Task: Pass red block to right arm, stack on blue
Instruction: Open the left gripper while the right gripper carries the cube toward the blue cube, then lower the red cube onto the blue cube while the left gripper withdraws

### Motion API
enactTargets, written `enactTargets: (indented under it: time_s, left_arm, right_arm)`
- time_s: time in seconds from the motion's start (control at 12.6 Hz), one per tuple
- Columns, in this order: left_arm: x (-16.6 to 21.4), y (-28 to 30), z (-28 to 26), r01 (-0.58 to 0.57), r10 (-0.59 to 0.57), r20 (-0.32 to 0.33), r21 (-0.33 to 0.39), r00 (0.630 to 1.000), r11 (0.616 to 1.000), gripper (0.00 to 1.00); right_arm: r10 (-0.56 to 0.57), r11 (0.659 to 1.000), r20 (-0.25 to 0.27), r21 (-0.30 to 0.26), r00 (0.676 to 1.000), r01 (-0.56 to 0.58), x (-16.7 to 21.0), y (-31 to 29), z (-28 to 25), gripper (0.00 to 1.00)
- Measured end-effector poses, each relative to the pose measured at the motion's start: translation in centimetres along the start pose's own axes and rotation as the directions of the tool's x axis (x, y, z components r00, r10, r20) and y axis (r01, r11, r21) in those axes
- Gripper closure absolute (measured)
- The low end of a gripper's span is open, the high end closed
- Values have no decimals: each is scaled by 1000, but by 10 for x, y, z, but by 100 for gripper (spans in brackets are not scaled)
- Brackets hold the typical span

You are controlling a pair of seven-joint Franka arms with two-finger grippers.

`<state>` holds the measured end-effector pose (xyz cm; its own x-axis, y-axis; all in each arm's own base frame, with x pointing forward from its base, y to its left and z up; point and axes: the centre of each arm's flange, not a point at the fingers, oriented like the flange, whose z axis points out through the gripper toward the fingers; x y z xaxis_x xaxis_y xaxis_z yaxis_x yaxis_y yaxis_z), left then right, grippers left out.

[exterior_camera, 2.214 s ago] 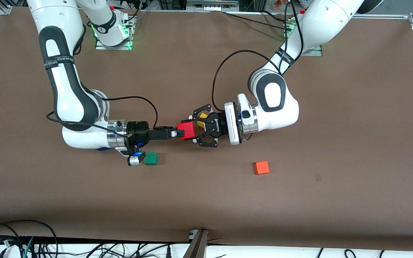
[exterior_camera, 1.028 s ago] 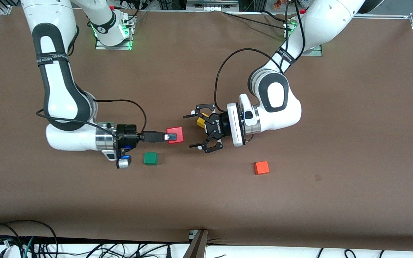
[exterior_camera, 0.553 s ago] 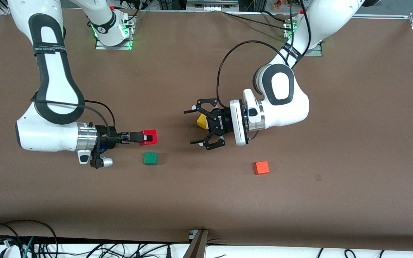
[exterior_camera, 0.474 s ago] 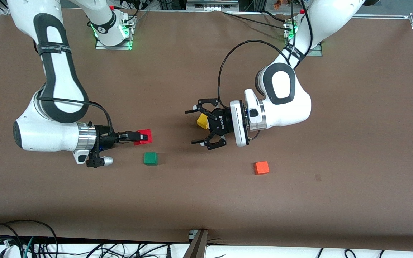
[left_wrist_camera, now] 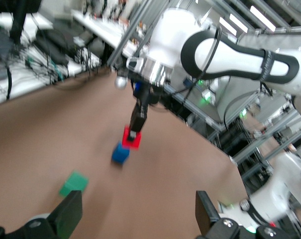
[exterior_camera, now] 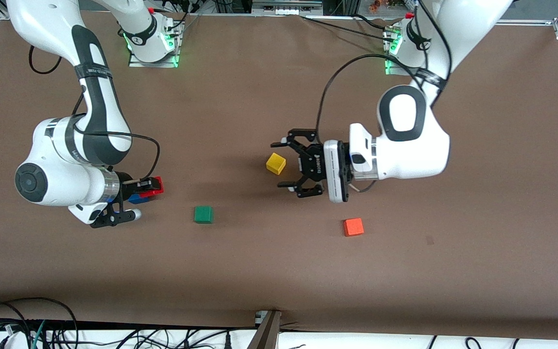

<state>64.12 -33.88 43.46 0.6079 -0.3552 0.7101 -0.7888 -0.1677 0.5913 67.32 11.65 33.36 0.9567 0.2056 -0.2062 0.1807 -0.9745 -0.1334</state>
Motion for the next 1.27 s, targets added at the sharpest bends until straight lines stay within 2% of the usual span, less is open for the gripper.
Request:
enactTargets:
  time_s: [0.24,0.4,0.47,0.55,0.63,0.79,0.87,1.03,1.11,1.27]
  left_arm:
    - [-6,9,-42,63,-57,225,-21,973,998,0]
    - [-22,10,-71,125,-108,366,-21,924,992,0]
    - [-30,10,-80,172,-157,434,4,887,985,0]
    - [-37,12,-85,227,-229,495,65,838,972,0]
    - [-40,20,-82,301,-357,547,192,757,934,0]
    - [-41,34,-76,330,-492,576,368,653,869,0]
    - [-40,40,-80,317,-549,569,460,612,829,0]
    - [-32,55,-99,320,-678,486,627,551,710,0]
    - [-28,61,-113,303,-731,427,710,531,635,0]
    - [-17,74,-143,218,-778,323,838,539,499,0]
  right_arm:
    - [-11,994,19,-111,1000,13,-3,18,12,44]
    - [-13,991,-20,-137,1000,10,-4,27,27,44]
    - [-12,990,-49,-142,999,4,-7,31,36,44]
    - [-10,989,-76,-145,997,-1,-12,35,45,44]
    - [-8,989,-111,-147,994,-9,-21,40,57,44]
    - [-5,989,-150,-150,989,-18,-32,46,67,44]
    - [-3,988,-164,-151,987,-22,-38,48,72,44]
    - [-3,987,-188,-157,982,-27,-46,52,79,44]
    - [-3,987,-198,-160,980,-29,-48,53,81,44]
    - [1,986,-208,-163,978,-35,-50,57,82,44]
